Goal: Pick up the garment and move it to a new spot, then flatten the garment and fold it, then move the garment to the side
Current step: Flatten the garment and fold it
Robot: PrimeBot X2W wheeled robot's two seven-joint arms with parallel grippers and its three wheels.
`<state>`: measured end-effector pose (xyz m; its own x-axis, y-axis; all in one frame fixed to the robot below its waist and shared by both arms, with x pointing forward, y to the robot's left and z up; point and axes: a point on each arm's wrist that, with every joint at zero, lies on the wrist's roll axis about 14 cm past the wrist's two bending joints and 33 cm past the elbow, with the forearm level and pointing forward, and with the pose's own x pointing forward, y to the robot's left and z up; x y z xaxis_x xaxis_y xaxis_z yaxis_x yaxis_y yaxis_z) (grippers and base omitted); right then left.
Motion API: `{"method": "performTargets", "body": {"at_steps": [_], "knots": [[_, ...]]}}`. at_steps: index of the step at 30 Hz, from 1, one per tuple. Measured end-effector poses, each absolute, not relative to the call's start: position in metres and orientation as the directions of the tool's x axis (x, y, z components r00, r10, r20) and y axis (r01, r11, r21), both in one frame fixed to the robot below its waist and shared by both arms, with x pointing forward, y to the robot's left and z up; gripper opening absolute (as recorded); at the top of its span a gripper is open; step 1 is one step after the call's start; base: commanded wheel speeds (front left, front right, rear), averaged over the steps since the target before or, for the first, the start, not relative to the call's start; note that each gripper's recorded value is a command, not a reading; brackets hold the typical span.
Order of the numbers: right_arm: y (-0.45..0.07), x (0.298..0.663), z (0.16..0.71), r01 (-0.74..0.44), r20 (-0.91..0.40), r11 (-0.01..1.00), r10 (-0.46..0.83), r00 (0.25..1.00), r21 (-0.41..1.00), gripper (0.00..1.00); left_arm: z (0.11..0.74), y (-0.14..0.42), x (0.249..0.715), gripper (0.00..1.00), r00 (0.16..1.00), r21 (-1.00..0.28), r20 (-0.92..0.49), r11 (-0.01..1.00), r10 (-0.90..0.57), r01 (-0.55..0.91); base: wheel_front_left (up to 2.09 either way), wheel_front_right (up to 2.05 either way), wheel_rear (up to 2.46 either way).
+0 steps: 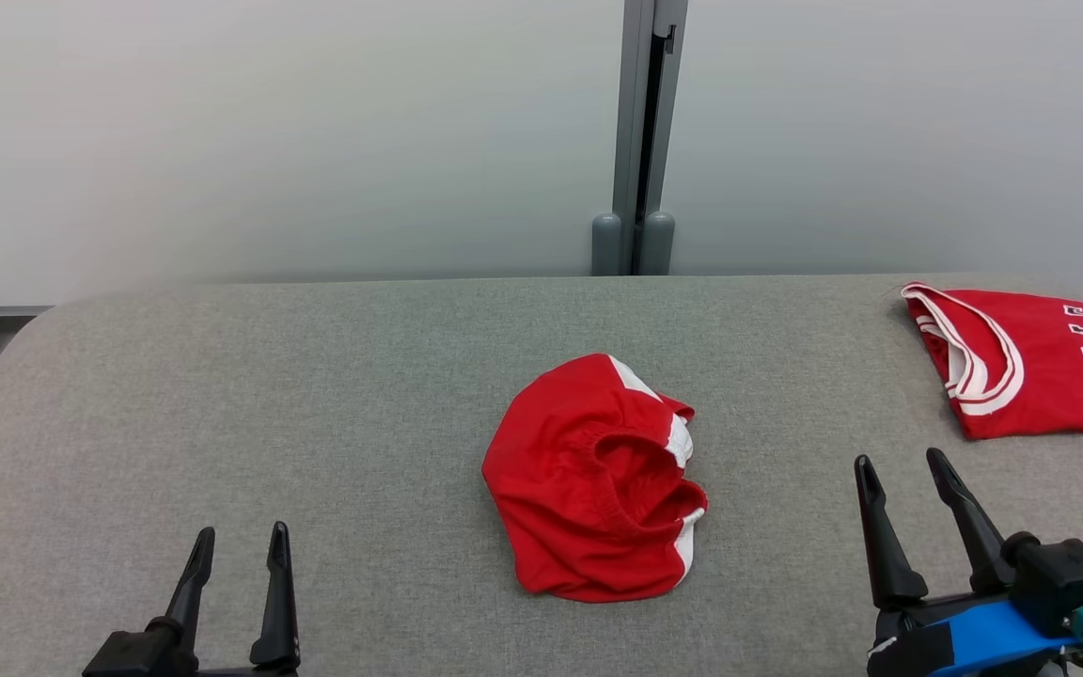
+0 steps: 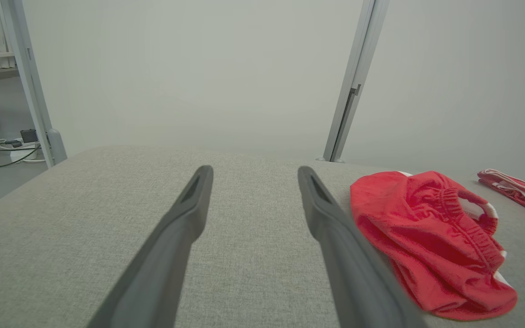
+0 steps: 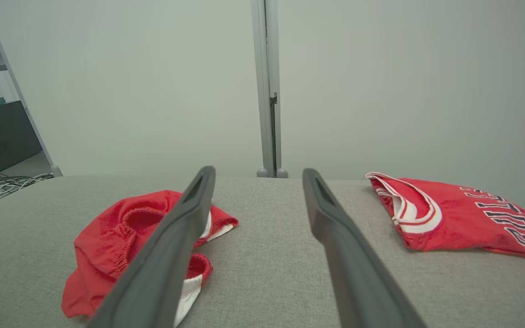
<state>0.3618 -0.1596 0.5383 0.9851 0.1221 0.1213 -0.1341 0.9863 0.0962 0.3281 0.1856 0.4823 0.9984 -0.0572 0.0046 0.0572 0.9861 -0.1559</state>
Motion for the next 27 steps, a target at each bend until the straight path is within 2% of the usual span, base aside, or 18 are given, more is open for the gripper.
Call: {"method": "performTargets", "body": {"at_steps": [20, 27], "knots": [[-0.16, 0.361, 0.529, -0.128, 0.095, 0.985, 0.118, 0.988, 0.111, 1.0, 0.473, 0.173, 0.333, 1.0, 0.995, -0.148, -0.04, 0.985, -0.095, 0.088, 0.0, 0.0, 0.0], [-0.162, 0.361, 0.522, -0.121, 0.075, 0.986, 0.113, 0.991, 0.114, 1.0, 0.49, 0.123, 0.369, 1.0, 0.964, -0.129, -0.044, 0.959, -0.261, 0.253, 0.0, 0.0, 0.0]]}}
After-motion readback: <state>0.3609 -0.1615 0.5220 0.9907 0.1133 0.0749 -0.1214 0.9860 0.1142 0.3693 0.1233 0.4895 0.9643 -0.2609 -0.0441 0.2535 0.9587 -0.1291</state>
